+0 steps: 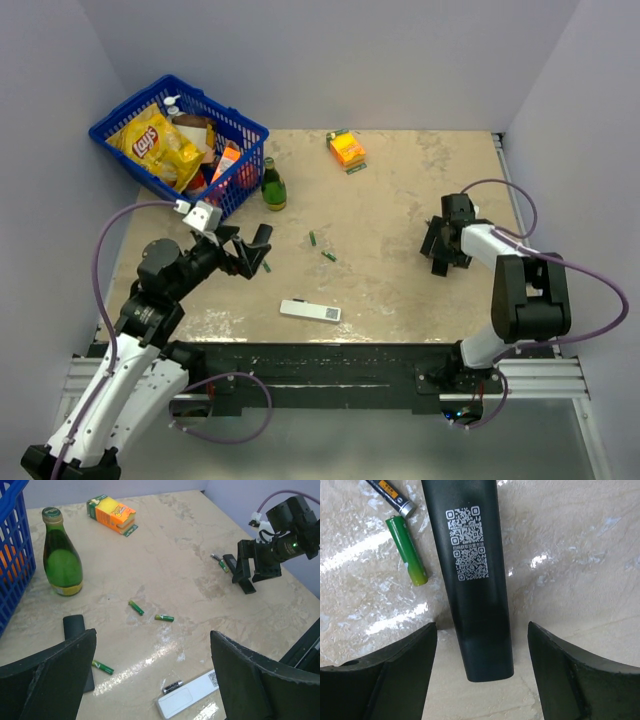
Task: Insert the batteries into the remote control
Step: Pick up the remote control from the center of the board.
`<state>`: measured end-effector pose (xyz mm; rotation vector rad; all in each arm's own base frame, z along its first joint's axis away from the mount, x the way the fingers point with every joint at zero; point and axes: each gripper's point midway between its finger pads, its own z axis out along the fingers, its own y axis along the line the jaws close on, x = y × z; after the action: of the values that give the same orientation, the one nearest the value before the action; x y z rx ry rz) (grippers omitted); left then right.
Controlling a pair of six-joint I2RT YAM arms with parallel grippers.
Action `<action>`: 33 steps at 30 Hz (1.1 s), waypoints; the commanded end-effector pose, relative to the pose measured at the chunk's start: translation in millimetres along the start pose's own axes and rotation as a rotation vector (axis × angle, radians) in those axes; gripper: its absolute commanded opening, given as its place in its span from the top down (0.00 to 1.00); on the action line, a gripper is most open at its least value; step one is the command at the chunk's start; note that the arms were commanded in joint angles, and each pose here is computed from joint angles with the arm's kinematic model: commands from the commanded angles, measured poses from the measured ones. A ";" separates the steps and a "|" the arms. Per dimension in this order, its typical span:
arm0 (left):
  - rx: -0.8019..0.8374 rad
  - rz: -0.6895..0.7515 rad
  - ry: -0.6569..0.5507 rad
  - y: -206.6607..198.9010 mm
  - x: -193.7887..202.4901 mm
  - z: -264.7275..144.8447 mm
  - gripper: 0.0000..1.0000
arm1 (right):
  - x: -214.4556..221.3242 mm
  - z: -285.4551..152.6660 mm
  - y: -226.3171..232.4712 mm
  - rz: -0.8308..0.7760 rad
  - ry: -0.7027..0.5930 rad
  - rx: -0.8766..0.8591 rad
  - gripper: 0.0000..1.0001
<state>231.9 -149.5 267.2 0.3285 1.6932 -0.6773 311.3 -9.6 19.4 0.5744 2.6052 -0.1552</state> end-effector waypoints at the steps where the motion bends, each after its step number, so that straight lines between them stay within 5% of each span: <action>1: -0.033 0.061 -0.023 3.4 -4.8 -5.2 0.00 | -9.1 2.1 1.7 -0.030 0.023 0.001 0.26; 14: -0.040 0.071 -0.030 2.5 -4.2 -9.6 0.00 | 1.7 30.9 0.1 -0.077 0.106 0.017 0.36; 21: 0.026 0.037 0.008 -7.5 4.9 -1.8 0.00 | -2.4 26.4 -11.6 -0.030 0.090 0.020 0.63; 33: 0.234 -0.182 0.087 -42.4 25.9 20.8 0.00 | -21.4 -19.4 -23.3 0.052 -0.070 0.020 0.87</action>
<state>225.3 -176.9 248.8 0.3817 1.7630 -0.8244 311.2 -28.3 25.2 0.5975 2.6073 -0.1686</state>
